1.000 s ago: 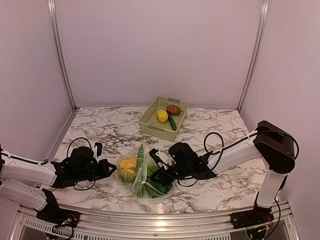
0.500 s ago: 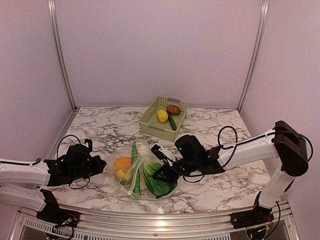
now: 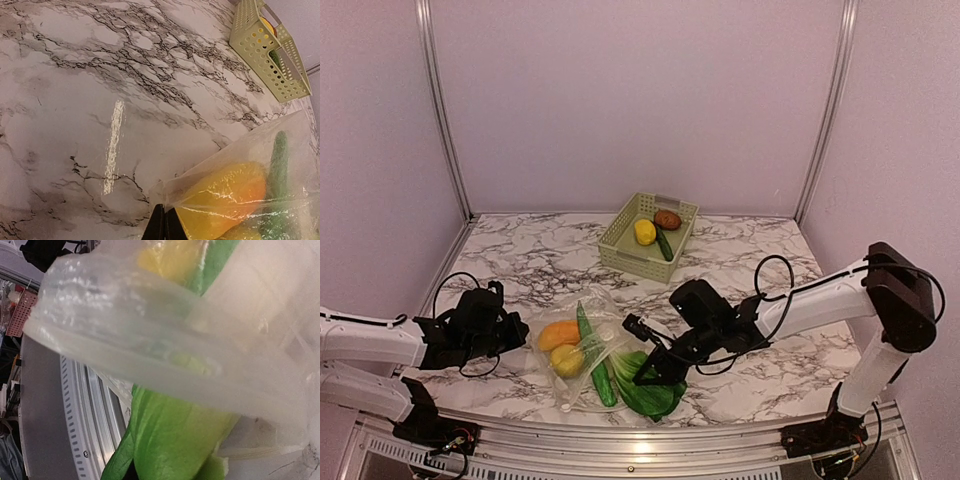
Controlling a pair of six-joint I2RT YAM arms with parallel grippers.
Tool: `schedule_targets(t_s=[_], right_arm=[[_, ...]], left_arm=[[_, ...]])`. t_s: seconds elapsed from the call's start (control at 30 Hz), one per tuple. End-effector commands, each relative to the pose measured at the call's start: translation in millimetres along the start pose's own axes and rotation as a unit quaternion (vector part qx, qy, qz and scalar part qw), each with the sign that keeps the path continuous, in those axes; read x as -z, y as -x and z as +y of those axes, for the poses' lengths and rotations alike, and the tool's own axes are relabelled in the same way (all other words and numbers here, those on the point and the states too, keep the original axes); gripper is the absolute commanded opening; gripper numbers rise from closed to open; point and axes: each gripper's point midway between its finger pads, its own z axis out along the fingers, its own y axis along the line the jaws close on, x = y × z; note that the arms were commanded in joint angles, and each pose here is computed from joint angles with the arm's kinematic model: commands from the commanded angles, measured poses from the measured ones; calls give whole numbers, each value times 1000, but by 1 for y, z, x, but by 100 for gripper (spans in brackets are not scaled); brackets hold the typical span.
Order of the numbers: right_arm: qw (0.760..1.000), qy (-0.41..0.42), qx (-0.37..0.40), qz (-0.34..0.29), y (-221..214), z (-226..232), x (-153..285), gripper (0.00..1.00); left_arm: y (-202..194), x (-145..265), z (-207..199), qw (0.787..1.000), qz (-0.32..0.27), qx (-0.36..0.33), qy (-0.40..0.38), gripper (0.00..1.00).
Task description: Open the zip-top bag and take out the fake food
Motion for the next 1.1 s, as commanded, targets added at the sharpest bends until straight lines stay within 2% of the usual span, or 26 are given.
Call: schedule_targets(t_s=[0.0,0.07,0.37,0.5,0.6,0.7,0.83,0.97,1.07], right_arm=[[997,62,25,-36,46,35,5,0],[997,61,28,-29,42,39,7,0],[998,46,-4,39,-31,39,25,0],[996,59,9,71,-60,54,22,0],[995,68,29,66,-67,72,30,0],[996,70,46,26,-55,87,48,0],[995,37,76,-44,-15,96,76,0],[991,-2,87,-106,36,80,106,0],[981,-51,82,-169,85,49,141,0]], left_arm=[[11,-1,-8,1000,-13,-2,-4,0],[16,2,-1,1000,-24,7,13,0],[29,3,23,995,-50,56,71,0],[32,0,28,993,-50,63,89,0],[33,-1,31,992,-49,65,98,0],[33,-2,34,991,-48,68,102,0],[31,-6,34,992,-40,68,101,0],[28,-11,31,993,-32,68,93,0],[28,-11,30,993,-31,67,89,0]])
